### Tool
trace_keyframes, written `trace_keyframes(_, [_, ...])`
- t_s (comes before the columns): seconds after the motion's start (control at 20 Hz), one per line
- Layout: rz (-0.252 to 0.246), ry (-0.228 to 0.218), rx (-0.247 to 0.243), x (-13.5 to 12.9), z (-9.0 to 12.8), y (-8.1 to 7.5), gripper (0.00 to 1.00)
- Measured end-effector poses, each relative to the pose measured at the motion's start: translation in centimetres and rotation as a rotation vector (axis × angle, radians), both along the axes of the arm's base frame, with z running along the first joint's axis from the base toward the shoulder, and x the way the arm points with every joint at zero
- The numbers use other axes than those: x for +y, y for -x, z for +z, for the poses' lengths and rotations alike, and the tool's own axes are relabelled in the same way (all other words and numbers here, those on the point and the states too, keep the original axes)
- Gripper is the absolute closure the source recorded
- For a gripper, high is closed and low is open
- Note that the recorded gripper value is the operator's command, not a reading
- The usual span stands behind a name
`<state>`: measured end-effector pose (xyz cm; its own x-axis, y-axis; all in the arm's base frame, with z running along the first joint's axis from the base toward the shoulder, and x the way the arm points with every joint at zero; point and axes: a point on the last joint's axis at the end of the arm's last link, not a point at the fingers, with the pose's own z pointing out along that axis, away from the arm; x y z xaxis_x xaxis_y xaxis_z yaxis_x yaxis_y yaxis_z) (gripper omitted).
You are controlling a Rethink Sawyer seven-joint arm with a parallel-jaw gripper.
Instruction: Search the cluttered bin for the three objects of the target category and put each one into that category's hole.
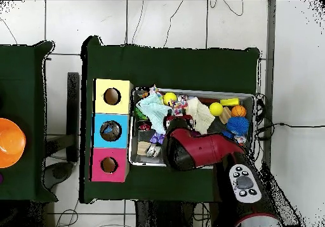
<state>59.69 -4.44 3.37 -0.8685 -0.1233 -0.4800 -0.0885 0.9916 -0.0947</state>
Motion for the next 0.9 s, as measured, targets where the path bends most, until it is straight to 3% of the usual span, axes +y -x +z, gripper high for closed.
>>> trace_keyframes(0.4, [-0.049, 0.031, 0.045, -5.5, 2.7, -0.7, 0.00])
trace_keyframes(0.55, [-0.071, 0.035, 0.067, -7.3, 2.8, -0.6, 0.00])
trace_keyframes(0.7, [-0.050, 0.045, 0.078, -7.1, 2.2, -0.3, 0.00])
trace_keyframes(0.9, [0.008, 0.049, 0.091, -4.7, 1.3, -0.1, 0.00])
